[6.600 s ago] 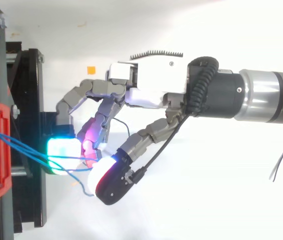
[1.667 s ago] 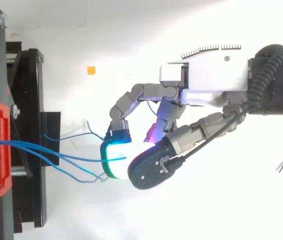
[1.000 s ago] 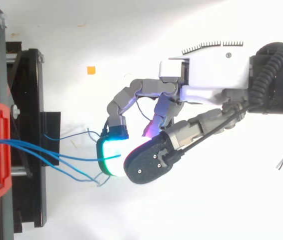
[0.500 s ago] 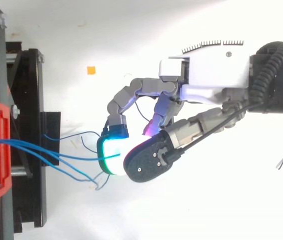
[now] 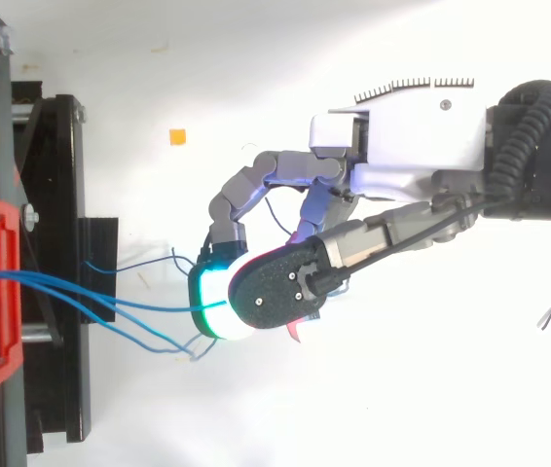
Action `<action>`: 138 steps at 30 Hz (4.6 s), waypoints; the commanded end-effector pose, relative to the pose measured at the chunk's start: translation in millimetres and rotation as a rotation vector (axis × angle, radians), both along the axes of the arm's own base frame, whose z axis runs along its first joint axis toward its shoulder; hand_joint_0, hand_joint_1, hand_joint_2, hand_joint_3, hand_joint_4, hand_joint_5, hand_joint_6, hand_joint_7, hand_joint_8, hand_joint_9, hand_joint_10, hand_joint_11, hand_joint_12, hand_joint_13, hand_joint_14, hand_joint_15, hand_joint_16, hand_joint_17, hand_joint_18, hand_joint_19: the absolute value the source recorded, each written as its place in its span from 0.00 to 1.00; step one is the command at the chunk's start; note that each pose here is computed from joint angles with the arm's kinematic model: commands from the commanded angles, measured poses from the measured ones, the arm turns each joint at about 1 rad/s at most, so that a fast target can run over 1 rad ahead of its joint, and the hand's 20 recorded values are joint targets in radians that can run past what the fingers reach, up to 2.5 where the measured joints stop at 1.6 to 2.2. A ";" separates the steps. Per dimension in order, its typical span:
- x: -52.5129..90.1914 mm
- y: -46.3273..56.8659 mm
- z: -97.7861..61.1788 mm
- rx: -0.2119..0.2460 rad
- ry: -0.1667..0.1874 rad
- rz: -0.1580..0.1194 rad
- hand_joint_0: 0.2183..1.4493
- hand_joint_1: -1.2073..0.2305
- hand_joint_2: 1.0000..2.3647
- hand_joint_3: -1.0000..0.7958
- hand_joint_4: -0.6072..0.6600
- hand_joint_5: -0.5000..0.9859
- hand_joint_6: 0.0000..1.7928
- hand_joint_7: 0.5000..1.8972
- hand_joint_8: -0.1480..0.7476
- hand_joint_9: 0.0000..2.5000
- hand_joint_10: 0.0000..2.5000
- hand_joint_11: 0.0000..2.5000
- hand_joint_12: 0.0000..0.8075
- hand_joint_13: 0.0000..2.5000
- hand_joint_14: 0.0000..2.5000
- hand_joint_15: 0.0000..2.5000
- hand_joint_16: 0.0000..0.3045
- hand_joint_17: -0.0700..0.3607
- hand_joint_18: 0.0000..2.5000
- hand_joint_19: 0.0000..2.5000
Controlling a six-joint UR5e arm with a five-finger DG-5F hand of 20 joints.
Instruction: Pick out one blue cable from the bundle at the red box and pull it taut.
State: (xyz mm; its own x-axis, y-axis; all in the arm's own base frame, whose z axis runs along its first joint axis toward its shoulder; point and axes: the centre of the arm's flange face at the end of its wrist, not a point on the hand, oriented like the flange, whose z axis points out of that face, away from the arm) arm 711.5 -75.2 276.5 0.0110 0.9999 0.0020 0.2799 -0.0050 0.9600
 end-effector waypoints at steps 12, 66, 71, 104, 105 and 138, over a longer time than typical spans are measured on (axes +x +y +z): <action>0.0 0.0 0.0 0.000 0.000 0.000 0.29 0.41 0.01 0.39 0.40 0.29 0.47 0.32 0.51 0.47 0.01 0.27 0.40 0.38 0.01 0.20 0.15 0.41 0.41 0.27; 0.4 4.4 0.0 0.000 0.000 0.006 0.23 0.44 0.00 0.28 0.45 0.29 0.46 0.28 0.53 0.48 0.01 0.27 0.43 0.39 0.01 0.20 0.17 0.44 0.41 0.26; 0.6 4.5 0.1 0.001 -0.001 0.008 0.22 0.45 0.00 0.28 0.44 0.29 0.46 0.27 0.53 0.48 0.01 0.27 0.43 0.39 0.01 0.20 0.17 0.44 0.41 0.27; 0.3 4.5 -0.1 0.003 0.002 0.007 0.30 0.35 0.01 0.43 0.39 0.31 0.49 0.32 0.51 0.52 0.01 0.28 0.39 0.40 0.01 0.21 0.15 0.40 0.42 0.27; -0.5 4.4 -1.0 0.003 0.006 0.007 0.30 0.35 0.01 0.43 0.40 0.31 0.49 0.32 0.51 0.52 0.01 0.28 0.39 0.40 0.01 0.21 0.15 0.40 0.42 0.27; -8.4 -1.9 28.0 -0.014 -0.027 0.013 0.30 0.34 0.01 0.43 0.39 0.32 0.48 0.33 0.51 0.53 0.01 0.28 0.39 0.40 0.01 0.21 0.15 0.40 0.42 0.27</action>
